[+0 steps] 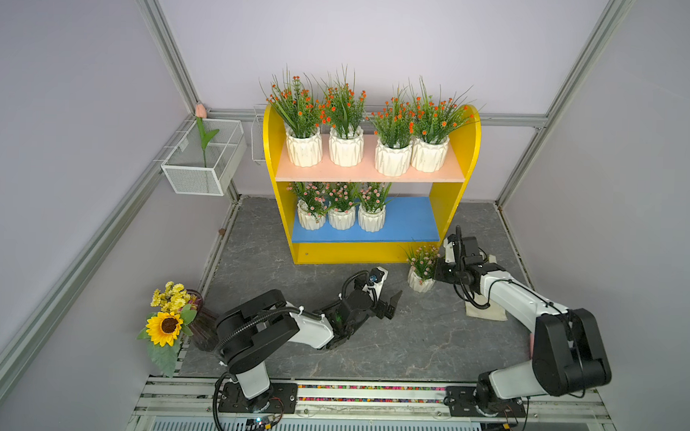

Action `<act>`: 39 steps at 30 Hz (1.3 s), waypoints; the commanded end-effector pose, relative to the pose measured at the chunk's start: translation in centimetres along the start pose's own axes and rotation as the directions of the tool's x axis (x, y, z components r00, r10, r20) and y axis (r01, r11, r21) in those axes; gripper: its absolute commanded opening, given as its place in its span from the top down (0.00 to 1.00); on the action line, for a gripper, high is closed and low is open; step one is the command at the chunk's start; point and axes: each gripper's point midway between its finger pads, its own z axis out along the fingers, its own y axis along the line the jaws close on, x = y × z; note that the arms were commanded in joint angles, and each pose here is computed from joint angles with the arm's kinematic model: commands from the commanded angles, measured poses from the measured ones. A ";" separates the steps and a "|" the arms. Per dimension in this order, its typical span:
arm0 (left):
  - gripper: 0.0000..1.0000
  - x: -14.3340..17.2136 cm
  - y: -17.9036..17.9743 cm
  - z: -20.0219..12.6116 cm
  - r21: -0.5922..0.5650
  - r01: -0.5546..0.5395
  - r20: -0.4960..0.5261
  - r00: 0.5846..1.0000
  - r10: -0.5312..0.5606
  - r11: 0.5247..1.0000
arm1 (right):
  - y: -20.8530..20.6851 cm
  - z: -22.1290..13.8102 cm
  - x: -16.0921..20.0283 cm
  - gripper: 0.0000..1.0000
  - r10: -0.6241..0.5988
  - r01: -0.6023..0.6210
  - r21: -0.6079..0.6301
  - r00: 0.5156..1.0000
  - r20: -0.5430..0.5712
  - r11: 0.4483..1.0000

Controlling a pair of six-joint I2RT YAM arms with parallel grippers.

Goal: Place the baby's breath potted plants on the rack by color
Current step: Pick up the baby's breath potted plant from the center of the board.

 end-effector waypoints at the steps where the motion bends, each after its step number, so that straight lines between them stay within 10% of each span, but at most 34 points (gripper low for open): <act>1: 0.01 -0.4 -0.5 -0.2 0.020 -0.001 0.018 1.000 0.001 1.000 | -1.1 1.1 2.8 0.89 0.000 0.005 0.039 0.994 -0.108 0.999; 39: 0.00 0.1 -5.3 2.3 0.169 -0.104 0.100 0.991 0.088 0.980 | 7.3 -6.6 1.1 0.93 -0.052 0.045 -0.305 0.999 -0.014 0.951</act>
